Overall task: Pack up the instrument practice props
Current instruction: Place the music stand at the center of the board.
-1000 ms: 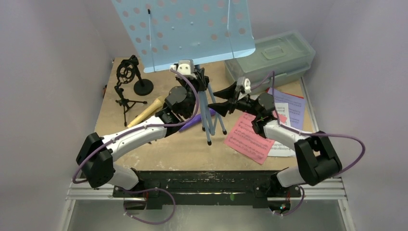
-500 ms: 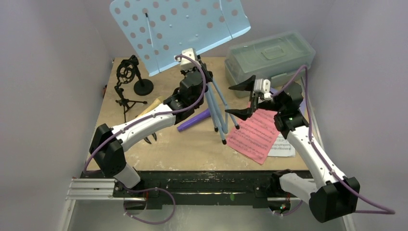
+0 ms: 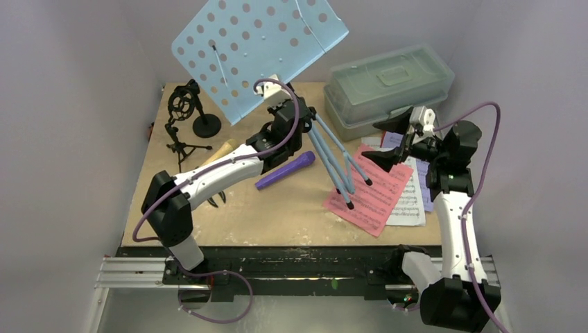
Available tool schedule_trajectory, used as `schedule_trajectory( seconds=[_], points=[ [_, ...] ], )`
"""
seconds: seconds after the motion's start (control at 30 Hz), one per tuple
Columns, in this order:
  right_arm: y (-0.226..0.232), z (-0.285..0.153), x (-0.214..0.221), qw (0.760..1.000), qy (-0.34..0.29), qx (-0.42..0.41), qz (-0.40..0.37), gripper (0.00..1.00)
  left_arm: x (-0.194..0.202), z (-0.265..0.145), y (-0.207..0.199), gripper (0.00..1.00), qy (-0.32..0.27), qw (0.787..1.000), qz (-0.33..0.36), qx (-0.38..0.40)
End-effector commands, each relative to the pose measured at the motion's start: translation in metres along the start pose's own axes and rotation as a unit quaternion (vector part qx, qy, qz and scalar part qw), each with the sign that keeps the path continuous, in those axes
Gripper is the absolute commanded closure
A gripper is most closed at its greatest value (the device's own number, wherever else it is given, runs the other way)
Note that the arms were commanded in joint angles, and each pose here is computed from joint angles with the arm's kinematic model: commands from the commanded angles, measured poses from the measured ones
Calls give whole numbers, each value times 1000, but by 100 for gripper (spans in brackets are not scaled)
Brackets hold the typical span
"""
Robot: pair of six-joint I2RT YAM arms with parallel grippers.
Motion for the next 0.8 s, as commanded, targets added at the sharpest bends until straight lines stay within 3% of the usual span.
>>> schedule_trajectory(
  seconds=[0.0, 0.77],
  points=[
    [8, -7, -10, 1000, -13, -8, 5, 10, -46, -3, -37, 100, -70, 985, -155, 33],
    [0, -16, -1, 1000, -15, 25, 10, 9, 84, 52, -9, 100, 53, 979, -165, -104]
  ],
)
Point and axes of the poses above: each gripper's point midway between its finger pads, its own z axis out along the fingers, its own y axis along the line the jaws close on, x = y × z, the point moved 8 cm from there along -z, back along the fingers, and after that the axes turned 7 degrees about z, right-handed, at the moved point
